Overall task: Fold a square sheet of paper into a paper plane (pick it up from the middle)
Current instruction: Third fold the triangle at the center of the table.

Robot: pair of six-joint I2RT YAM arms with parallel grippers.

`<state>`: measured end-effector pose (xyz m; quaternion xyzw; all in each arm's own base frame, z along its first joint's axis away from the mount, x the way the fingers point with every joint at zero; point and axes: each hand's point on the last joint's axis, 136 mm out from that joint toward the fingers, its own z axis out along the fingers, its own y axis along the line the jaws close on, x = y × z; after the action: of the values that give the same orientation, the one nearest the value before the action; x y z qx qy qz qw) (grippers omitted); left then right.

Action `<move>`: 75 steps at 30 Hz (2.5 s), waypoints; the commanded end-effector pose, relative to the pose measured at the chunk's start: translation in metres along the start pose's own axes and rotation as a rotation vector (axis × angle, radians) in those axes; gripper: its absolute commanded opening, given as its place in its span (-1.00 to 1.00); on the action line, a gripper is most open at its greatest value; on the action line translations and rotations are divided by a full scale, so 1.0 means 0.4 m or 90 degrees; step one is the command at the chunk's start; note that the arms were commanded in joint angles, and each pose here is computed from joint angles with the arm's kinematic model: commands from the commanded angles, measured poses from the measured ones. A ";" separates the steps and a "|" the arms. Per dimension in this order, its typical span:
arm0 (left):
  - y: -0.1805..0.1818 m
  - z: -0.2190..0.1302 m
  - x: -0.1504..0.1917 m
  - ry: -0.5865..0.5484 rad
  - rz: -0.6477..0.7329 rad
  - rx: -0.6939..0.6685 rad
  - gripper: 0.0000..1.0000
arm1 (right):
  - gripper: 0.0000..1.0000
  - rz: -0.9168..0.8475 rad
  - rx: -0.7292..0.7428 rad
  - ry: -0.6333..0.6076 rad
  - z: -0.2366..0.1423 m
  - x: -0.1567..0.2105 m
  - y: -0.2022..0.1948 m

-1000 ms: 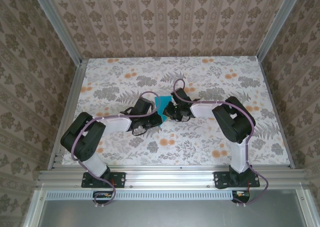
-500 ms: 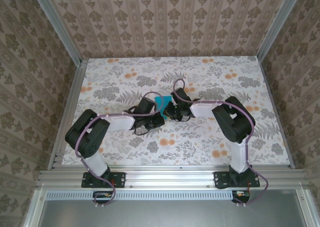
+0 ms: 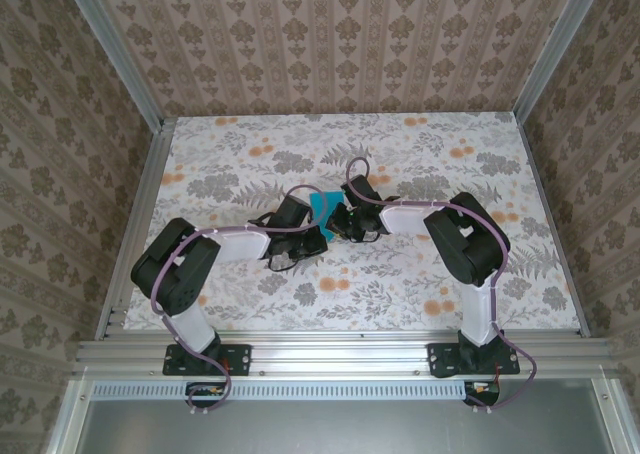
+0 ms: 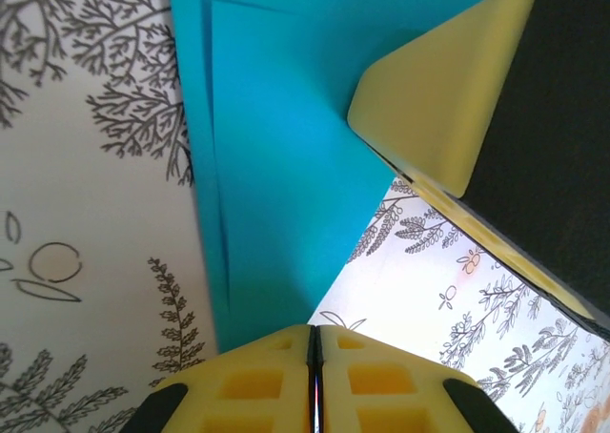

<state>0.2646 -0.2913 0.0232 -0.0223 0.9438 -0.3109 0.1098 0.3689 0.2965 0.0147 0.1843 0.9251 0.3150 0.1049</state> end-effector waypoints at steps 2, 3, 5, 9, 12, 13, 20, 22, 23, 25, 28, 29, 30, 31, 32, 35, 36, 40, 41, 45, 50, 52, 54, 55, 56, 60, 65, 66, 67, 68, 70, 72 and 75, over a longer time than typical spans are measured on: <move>0.031 0.000 0.003 0.002 -0.004 -0.047 -0.77 | -0.72 0.041 0.116 0.006 0.030 0.011 -0.133; 0.034 0.000 0.004 0.003 -0.004 -0.050 -0.77 | -0.72 0.040 0.116 0.006 0.030 0.011 -0.132; 0.040 0.003 0.009 0.006 -0.008 -0.052 -0.77 | -0.72 0.041 0.117 0.006 0.030 0.012 -0.134; 0.063 0.012 0.032 0.013 -0.032 -0.051 -0.78 | -0.72 0.042 0.120 0.008 0.032 0.013 -0.138; 0.078 0.019 0.053 0.027 -0.045 -0.051 -0.78 | -0.71 0.041 0.119 0.008 0.033 0.012 -0.136; 0.078 0.021 0.057 0.031 -0.046 -0.048 -0.78 | -0.72 0.040 0.120 0.008 0.032 0.012 -0.136; 0.001 -0.015 0.026 0.023 -0.034 0.021 -0.76 | -0.72 0.037 0.120 0.008 0.030 0.011 -0.134; -0.033 -0.037 -0.004 0.007 -0.024 0.046 -0.73 | -0.72 0.036 0.121 0.007 0.029 0.011 -0.134; -0.044 -0.046 -0.017 -0.001 -0.019 0.051 -0.72 | -0.72 0.036 0.123 0.007 0.028 0.012 -0.136; -0.059 -0.058 -0.041 -0.015 -0.011 0.055 -0.71 | -0.72 0.036 0.123 0.006 0.028 0.011 -0.136; -0.050 -0.052 -0.052 -0.016 -0.011 0.044 -0.71 | -0.72 0.036 0.125 0.009 0.029 0.013 -0.139; -0.045 -0.047 -0.052 -0.014 -0.013 0.042 -0.71 | -0.72 0.035 0.126 0.009 0.030 0.014 -0.141; -0.042 -0.042 -0.052 -0.011 -0.014 0.040 -0.70 | -0.72 0.036 0.126 0.009 0.030 0.013 -0.140; -0.037 -0.036 -0.052 -0.008 -0.016 0.037 -0.71 | -0.72 0.036 0.126 0.009 0.029 0.014 -0.140; -0.033 -0.030 -0.049 -0.003 -0.018 0.035 -0.71 | -0.72 0.034 0.126 0.010 0.031 0.014 -0.140; -0.030 -0.016 -0.044 0.007 -0.022 0.039 -0.72 | -0.72 0.035 0.125 0.011 0.031 0.014 -0.139; -0.030 -0.012 -0.041 0.011 -0.022 0.041 -0.72 | -0.72 0.035 0.125 0.011 0.032 0.013 -0.138; -0.035 -0.003 -0.032 0.024 -0.024 0.054 -0.74 | -0.72 0.037 0.128 0.013 0.034 0.015 -0.142; -0.033 -0.002 -0.031 0.025 -0.026 0.055 -0.74 | -0.72 0.037 0.128 0.013 0.035 0.016 -0.143; -0.022 0.002 -0.018 0.032 -0.032 0.050 -0.75 | -0.71 0.037 0.128 0.013 0.035 0.015 -0.143; 0.029 0.012 0.009 0.039 -0.051 0.013 -0.77 | -0.72 0.038 0.128 0.013 0.035 0.014 -0.144; 0.043 0.013 0.015 0.040 -0.054 0.002 -0.77 | -0.72 0.037 0.128 0.012 0.036 0.013 -0.144; 0.051 0.013 0.017 0.039 -0.053 -0.007 -0.78 | -0.72 0.037 0.129 0.014 0.036 0.014 -0.146; 0.059 0.013 0.017 0.036 -0.054 -0.018 -0.78 | -0.72 0.037 0.130 0.014 0.036 0.014 -0.147; 0.066 0.011 0.015 0.032 -0.053 -0.027 -0.79 | -0.72 0.037 0.130 0.014 0.037 0.014 -0.147; 0.089 0.010 0.021 0.034 -0.054 -0.057 -0.81 | -0.72 0.038 0.131 0.012 0.036 0.013 -0.148; 0.109 0.015 0.046 0.049 -0.066 -0.072 -0.84 | -0.71 0.016 0.096 0.018 0.029 0.004 -0.111; 0.114 0.015 0.050 0.051 -0.070 -0.075 -0.84 | -0.72 0.006 0.075 0.020 0.024 -0.002 -0.091; 0.119 0.017 0.054 0.054 -0.075 -0.078 -0.85 | -0.71 -0.009 0.039 0.020 0.013 -0.010 -0.056; 0.125 0.018 0.059 0.055 -0.080 -0.082 -0.87 | -0.71 -0.027 0.002 0.017 -0.003 -0.020 -0.018; 0.134 0.020 0.064 0.058 -0.087 -0.090 -0.89 | -0.71 -0.064 -0.041 0.014 -0.036 -0.027 0.039; 0.137 0.022 0.065 0.058 -0.093 -0.091 -0.93 | -0.72 -0.093 -0.065 0.010 -0.065 -0.028 0.073; 0.139 0.026 0.066 0.059 -0.098 -0.092 -0.97 | -0.76 -0.113 -0.079 0.020 -0.080 -0.010 0.084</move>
<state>0.2664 -0.2861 0.0182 -0.0540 0.9399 -0.3271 0.0821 0.3741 0.2975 0.0334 0.1300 0.9248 0.3401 0.1104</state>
